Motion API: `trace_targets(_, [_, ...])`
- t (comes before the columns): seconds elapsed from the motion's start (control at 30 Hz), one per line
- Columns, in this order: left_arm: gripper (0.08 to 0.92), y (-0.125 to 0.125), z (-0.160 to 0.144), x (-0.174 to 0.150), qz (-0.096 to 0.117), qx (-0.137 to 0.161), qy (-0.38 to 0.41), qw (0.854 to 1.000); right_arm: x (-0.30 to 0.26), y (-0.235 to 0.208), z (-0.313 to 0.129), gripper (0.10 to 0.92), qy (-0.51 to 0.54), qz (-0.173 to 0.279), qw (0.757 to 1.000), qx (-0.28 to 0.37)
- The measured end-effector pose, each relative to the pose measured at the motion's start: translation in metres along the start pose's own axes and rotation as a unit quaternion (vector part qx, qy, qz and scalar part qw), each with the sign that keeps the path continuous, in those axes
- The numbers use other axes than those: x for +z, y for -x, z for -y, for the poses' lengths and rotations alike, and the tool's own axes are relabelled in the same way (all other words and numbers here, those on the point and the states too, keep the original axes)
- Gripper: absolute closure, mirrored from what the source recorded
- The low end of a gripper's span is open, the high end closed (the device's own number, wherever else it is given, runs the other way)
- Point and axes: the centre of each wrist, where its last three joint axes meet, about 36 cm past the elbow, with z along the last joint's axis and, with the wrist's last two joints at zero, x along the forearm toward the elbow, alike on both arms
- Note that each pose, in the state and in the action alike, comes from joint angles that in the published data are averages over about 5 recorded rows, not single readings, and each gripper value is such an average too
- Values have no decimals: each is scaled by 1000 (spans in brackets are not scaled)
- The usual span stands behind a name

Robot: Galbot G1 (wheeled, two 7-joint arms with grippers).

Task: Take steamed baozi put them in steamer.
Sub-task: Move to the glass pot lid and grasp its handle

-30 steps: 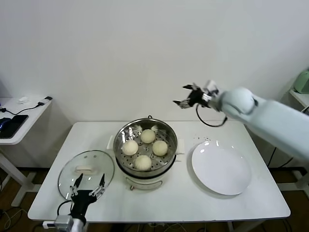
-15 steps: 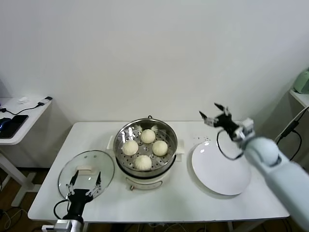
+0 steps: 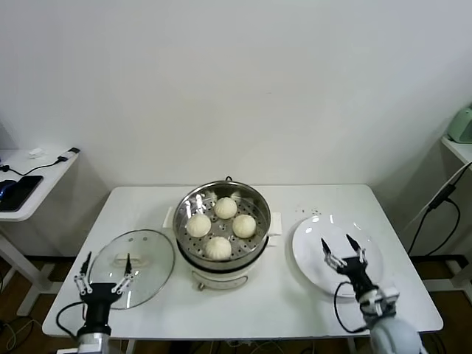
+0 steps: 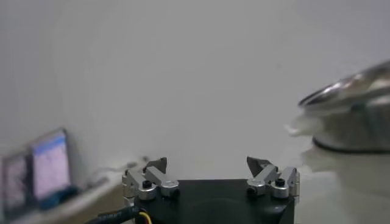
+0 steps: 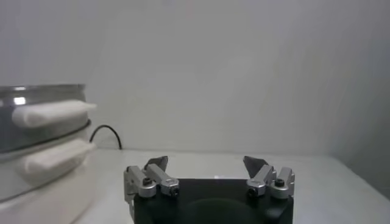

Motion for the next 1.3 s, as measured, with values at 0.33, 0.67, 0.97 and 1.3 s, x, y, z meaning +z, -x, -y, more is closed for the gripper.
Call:
trace_targets(0.33, [177,-3,-8,32,37,46,267,962,20,-25,-15,199,3,-16,999,41])
trace_targets(0.67, [177,8,0,62,13,80,411,908,23,-36,-26,199,-1,-26,998,56])
trace_targets(0.97, [177,32,10,82,-16,72,463,883,20,-38,-25,199,-5,-24,997,69])
trace_targets(1.3, [177,58,21,92,-23,61,485,872,22,-40,-26,199,-4,-24,997,79])
